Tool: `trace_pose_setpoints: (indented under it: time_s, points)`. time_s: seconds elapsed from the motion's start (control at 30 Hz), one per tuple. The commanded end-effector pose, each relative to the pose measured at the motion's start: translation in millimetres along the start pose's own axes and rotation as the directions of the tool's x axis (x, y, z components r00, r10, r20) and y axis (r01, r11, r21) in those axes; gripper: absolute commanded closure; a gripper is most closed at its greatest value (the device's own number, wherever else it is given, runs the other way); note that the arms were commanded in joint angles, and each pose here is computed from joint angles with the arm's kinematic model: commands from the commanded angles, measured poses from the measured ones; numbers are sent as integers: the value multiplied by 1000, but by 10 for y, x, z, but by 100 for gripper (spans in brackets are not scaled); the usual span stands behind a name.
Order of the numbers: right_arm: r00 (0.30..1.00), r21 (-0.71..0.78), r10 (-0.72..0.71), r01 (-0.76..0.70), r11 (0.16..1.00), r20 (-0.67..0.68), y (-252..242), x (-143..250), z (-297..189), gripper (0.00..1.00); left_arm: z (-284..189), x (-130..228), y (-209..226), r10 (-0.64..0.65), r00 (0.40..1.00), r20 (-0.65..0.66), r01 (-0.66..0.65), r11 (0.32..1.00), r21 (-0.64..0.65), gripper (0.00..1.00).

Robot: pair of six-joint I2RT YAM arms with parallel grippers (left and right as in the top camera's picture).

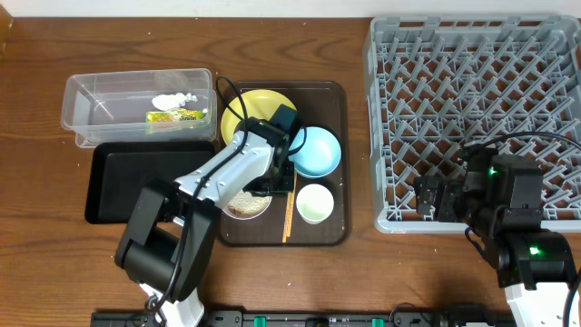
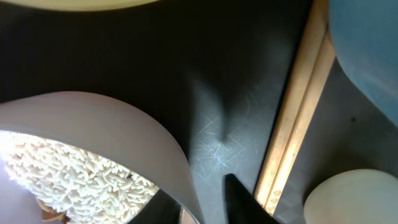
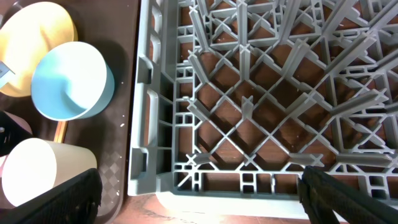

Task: Sort waste into correct bins and load items into the dishwasher rack
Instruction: 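Grasp the rim of the white rice bowl with the left gripper, then tip the white bowl over the black tray to pour out the rice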

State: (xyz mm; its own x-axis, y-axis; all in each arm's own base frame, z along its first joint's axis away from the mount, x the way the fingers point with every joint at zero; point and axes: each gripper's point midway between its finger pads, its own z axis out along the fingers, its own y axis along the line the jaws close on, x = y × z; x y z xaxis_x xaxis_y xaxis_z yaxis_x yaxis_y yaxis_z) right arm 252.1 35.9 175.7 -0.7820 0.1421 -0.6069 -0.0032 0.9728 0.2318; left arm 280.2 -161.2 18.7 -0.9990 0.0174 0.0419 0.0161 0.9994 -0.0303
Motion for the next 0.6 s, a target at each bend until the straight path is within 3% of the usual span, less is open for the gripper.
trace_pose_setpoints:
  time_s: [0.0,0.1,0.33,0.57]
  points:
    - [1000,-9,11,-10,1000,22,23,-76,-56,1,44,36,32,9,1000,-12,-10,1000,-16,86]
    - [1000,-9,11,-10,1000,22,23,-75,-56,1,43,51,40,9,1000,-18,-10,1000,-19,94]
    - [1000,-6,12,-12,1000,10,17,-46,-56,1,-164,98,58,12,999,-30,-13,1000,-25,93]
    - [1000,-6,12,-12,1000,10,17,-45,-56,1,-765,35,96,73,992,105,-78,996,46,94]
